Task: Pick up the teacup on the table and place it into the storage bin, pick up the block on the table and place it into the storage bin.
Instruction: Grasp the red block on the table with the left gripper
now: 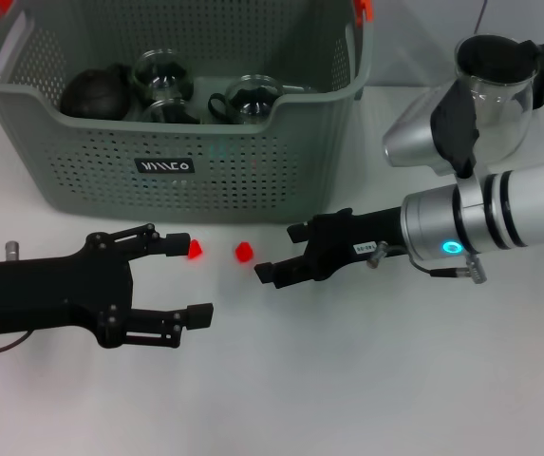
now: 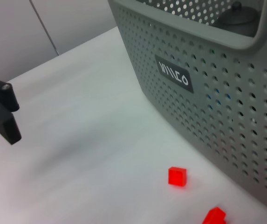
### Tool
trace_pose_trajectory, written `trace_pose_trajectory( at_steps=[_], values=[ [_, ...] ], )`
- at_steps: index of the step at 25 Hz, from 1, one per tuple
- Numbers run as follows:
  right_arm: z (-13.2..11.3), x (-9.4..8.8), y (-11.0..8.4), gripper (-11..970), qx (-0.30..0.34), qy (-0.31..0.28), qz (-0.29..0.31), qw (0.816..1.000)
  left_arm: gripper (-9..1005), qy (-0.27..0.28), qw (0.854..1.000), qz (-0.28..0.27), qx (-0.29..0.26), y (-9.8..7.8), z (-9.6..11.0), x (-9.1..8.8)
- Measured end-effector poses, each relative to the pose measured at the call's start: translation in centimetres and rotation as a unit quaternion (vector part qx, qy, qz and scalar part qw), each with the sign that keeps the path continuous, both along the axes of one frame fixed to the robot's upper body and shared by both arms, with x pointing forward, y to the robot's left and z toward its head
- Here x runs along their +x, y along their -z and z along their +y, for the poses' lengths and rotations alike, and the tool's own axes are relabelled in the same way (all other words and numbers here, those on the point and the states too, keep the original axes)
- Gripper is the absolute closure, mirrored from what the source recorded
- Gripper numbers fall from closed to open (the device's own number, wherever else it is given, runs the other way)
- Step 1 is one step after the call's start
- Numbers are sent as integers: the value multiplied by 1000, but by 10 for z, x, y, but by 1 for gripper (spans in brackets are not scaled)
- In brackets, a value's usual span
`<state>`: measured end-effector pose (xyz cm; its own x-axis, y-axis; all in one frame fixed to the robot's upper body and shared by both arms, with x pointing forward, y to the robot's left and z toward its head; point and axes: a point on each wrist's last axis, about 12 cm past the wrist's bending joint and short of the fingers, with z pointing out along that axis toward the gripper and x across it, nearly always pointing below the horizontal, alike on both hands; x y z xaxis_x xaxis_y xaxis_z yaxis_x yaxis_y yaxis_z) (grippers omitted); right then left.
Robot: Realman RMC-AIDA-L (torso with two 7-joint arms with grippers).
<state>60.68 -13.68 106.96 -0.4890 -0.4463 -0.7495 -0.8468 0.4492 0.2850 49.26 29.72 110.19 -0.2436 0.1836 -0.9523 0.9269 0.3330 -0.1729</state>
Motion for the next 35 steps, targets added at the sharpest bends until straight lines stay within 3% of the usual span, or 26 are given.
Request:
trace_pose_trajectory(
  at_steps=[12, 18, 23, 35],
  values=[
    [13, -1, 8, 12, -21, 2, 0, 1000, 52, -2, 1000, 1, -5, 2, -2, 1],
    [14, 0, 9, 162, -19, 6, -12, 1000, 59, -5, 1000, 1, -6, 2, -2, 1],
    [16, 0, 10, 342, -17, 7, -18, 1000, 64, -8, 1000, -1, -6, 2, -2, 3],
    [19, -6, 18, 335, -23, -16, -53, 998, 74, -5, 1000, -2, -10, 3, -6, 5]
  ],
)
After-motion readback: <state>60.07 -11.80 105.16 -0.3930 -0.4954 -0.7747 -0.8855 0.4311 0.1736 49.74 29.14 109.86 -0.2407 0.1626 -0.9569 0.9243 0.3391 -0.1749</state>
